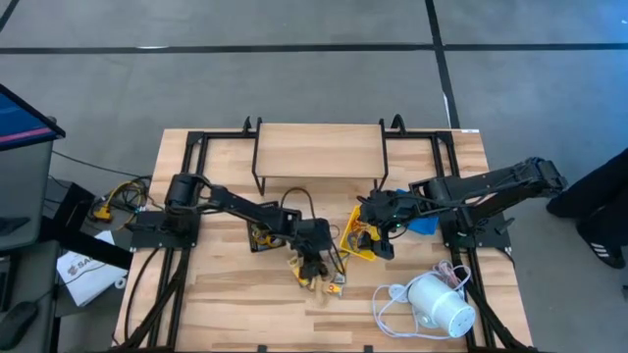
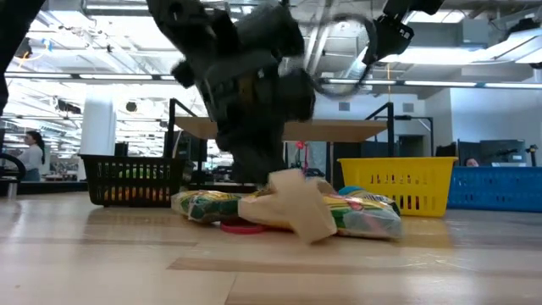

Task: Pick & Place Office Desk Supplies
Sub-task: Put the light brown rubber band into the yellow bin

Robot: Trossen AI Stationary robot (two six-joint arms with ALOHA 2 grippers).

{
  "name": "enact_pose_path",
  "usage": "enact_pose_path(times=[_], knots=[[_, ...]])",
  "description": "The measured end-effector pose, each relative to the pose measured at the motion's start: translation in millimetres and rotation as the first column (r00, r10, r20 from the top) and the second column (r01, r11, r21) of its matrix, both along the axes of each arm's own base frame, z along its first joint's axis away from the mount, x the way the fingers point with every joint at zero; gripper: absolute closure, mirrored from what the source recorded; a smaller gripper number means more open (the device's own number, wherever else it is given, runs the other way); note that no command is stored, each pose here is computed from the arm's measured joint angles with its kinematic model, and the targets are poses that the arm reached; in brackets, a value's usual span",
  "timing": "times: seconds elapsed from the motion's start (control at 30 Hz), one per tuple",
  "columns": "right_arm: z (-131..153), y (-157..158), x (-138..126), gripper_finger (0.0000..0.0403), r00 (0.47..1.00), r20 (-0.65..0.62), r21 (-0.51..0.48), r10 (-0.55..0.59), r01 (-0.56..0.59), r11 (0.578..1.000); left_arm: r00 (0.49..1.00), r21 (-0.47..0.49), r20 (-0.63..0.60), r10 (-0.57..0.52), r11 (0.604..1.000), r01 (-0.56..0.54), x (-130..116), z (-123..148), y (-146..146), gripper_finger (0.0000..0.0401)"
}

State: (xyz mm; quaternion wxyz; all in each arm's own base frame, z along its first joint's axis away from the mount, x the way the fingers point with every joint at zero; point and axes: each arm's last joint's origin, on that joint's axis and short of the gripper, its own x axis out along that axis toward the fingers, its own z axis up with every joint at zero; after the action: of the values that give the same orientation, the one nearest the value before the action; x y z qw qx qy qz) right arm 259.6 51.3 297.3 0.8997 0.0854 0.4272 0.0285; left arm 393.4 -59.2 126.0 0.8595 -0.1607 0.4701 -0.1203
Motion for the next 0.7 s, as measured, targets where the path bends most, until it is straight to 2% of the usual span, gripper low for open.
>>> enact_pose_path(times=[0.17, 0.33, 0.7], knots=[[0.0, 0.0, -0.1, 0.0007, 1.000, -0.001, 0.000, 0.000, 0.000, 1.000, 0.976, 0.086, 0.218, -0.015, 0.996, -0.004, -5.9, 64.4, 6.0, 0.0396], [0.5, 0.2, 0.4, 0.0007, 1.000, 0.006, 0.001, 0.000, 0.000, 1.000, 0.941, 0.153, 0.338, -0.007, 0.987, -0.047, -22.0, 109.9, 10.5, 0.0397], [6.7, 1.5, 6.8, 0.0007, 0.994, 0.105, -0.018, 0.036, -0.034, 0.999, 0.898, 0.217, 0.439, -0.018, 0.972, -0.087, -33.2, 139.2, 12.9, 0.0398]])
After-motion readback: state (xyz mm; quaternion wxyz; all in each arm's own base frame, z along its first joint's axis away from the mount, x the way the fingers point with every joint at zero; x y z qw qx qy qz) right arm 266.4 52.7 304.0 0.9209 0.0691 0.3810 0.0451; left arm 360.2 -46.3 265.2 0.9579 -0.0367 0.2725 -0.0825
